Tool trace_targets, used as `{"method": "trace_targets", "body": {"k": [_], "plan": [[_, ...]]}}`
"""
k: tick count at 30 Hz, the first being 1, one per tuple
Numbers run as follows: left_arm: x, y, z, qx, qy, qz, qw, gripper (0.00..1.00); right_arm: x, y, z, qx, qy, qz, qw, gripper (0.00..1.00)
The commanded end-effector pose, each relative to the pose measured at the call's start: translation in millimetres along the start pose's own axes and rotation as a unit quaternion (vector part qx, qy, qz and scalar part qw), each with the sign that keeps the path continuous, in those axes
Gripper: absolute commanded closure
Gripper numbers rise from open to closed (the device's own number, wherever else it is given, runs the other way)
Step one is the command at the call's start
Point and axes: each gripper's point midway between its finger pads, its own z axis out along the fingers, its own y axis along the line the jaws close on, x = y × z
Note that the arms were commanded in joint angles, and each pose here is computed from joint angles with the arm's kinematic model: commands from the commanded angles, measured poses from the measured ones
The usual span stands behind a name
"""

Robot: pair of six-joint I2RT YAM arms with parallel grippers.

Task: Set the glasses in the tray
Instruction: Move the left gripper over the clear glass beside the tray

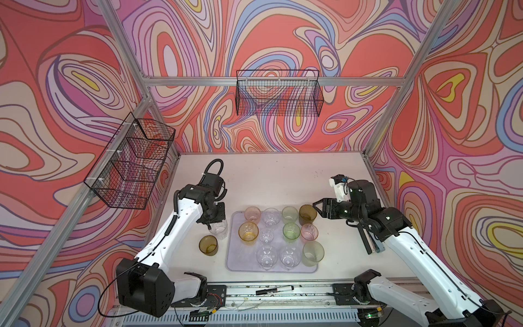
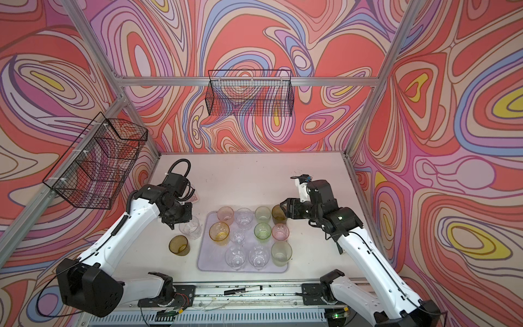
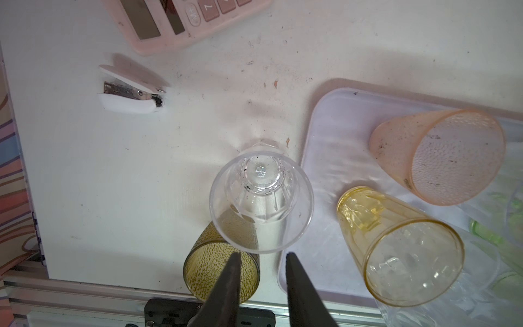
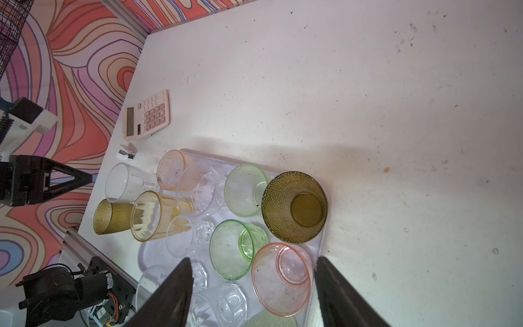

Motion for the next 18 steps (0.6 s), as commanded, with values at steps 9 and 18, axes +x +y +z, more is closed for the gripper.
{"method": "trace_targets", "body": {"k": [9, 18], "plan": [[5, 29, 7, -0.018, 0.028, -0.027, 0.999, 0.69, -5, 1, 5, -0.002, -0.001, -0.013, 1.000, 0.29], [1, 39, 21, -0.020, 0.050, -0.045, 0.998, 0.70, -4, -1, 6, 0.003, 0.004, -0.016, 1.000, 0.29]]}}
